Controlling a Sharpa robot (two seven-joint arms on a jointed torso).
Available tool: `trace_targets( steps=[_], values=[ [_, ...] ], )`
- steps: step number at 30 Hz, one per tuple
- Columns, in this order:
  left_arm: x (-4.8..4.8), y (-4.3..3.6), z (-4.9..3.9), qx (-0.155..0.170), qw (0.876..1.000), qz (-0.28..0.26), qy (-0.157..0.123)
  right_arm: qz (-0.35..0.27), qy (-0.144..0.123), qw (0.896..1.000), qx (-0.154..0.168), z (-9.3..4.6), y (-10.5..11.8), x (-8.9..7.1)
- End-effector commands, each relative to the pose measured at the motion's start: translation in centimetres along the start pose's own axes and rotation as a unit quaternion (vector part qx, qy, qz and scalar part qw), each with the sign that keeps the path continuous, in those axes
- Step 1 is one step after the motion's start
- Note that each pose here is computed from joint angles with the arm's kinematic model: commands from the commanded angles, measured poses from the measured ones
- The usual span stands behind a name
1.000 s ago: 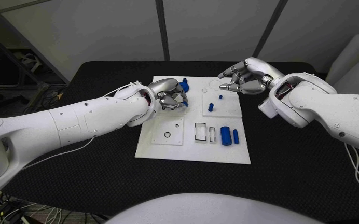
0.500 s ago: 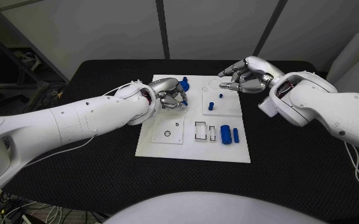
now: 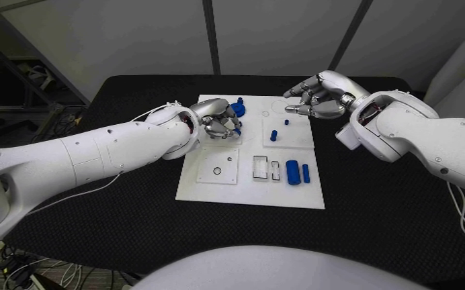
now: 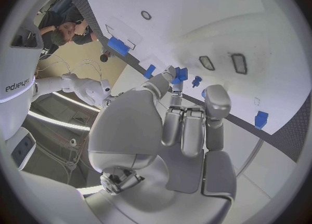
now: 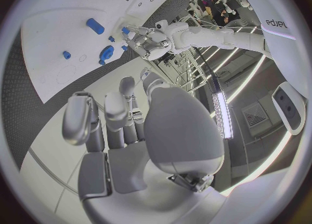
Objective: Assemble the parts on the task board
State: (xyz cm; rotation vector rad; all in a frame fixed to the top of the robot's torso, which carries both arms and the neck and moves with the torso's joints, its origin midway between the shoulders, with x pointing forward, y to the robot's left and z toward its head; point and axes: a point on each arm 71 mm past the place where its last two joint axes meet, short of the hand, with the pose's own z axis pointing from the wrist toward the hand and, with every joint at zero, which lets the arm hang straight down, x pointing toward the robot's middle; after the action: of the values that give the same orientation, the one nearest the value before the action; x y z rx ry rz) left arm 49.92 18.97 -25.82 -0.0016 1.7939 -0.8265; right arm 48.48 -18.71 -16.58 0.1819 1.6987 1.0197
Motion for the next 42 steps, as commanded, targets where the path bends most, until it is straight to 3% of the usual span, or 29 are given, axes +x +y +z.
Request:
trace_targets(
  steps=[1, 20, 42],
  values=[
    [0.15, -0.03, 0.00, 0.004, 1.000, -0.008, 0.016, -0.001, -0.003, 1.000, -0.003, 0.0, 0.1, -0.1],
    [0.13, 0.66, -0.14, 0.001, 1.000, -0.006, 0.017, -0.001, -0.003, 1.000, -0.004, 0.1, 0.1, -0.1],
    [0.02, 2.04, -0.76, -0.025, 0.999, -0.005, 0.031, -0.001, -0.003, 1.000, -0.004, 0.1, 0.1, -0.1]
  ],
)
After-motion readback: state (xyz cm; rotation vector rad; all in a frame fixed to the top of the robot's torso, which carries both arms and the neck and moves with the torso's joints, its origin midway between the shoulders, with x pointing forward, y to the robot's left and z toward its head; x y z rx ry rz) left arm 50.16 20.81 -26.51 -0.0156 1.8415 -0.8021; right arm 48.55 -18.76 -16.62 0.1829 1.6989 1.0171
